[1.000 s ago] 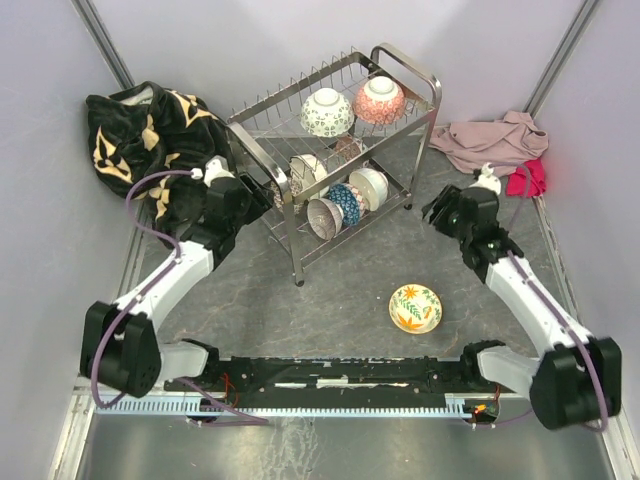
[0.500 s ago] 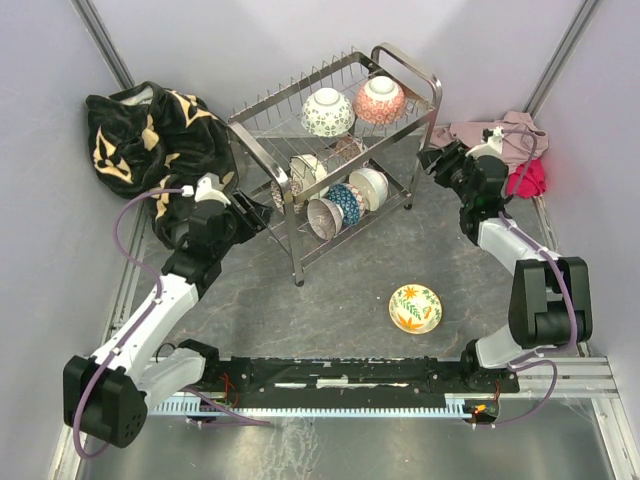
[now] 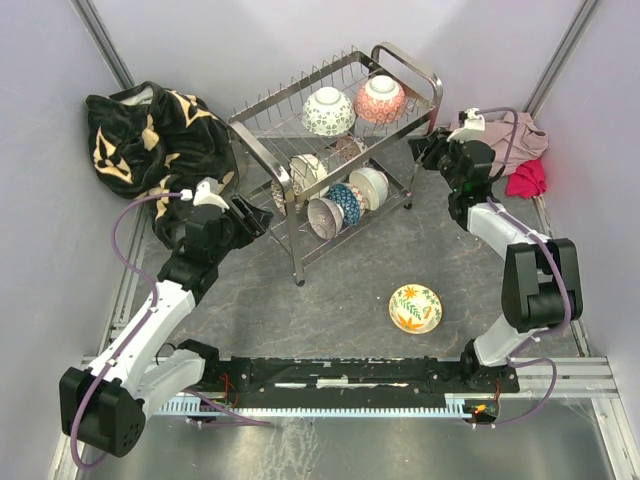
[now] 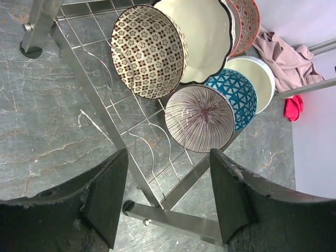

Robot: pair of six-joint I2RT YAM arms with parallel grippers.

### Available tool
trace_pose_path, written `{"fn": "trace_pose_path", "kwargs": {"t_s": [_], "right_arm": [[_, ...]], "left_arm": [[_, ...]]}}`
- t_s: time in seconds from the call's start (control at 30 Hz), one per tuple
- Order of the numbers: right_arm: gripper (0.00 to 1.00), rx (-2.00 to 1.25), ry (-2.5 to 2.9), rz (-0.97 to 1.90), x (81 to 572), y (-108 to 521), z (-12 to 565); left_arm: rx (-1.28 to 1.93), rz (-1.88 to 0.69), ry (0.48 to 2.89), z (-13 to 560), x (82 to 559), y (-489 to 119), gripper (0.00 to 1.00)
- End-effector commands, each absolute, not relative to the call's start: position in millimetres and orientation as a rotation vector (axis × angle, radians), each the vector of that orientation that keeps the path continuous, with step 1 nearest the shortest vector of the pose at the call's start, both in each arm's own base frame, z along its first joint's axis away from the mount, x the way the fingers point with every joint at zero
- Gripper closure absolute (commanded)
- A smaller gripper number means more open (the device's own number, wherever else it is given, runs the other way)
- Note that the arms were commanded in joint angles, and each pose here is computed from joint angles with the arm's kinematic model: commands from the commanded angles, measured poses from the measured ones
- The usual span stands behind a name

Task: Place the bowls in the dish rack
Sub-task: Adjust the dish rack at the center of the board.

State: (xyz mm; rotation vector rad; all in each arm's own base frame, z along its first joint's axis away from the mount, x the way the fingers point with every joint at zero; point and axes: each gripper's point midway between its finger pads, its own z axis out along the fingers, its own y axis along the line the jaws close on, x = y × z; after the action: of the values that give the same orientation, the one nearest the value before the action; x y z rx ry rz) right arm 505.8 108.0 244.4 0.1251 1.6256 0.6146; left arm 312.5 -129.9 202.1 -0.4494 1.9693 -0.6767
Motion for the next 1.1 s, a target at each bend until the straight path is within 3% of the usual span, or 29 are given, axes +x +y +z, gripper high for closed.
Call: {"fn": "trace_pose_path", "kwargs": {"t_s": [0.0, 0.1, 0.13, 1.07], "right_arm": [[0.64, 0.144, 1.56, 0.452, 515, 101, 260], [0.95, 0.154, 1.571, 0.386, 508, 96, 258], [0.98, 0.158, 1.576, 0.362, 505, 93, 258], [1.0, 0.596, 1.666, -0.133, 333, -24, 238]], "left_arm": [[-0.391, -0.669, 1.95, 213, 312, -130, 0.3], [-0.388, -0.673, 1.951, 214, 311, -131, 0.3], [-0.385, -0.675, 1.951, 215, 310, -131, 0.3], [-0.289, -0.761, 1.903, 258, 233, -121, 0.3]]}}
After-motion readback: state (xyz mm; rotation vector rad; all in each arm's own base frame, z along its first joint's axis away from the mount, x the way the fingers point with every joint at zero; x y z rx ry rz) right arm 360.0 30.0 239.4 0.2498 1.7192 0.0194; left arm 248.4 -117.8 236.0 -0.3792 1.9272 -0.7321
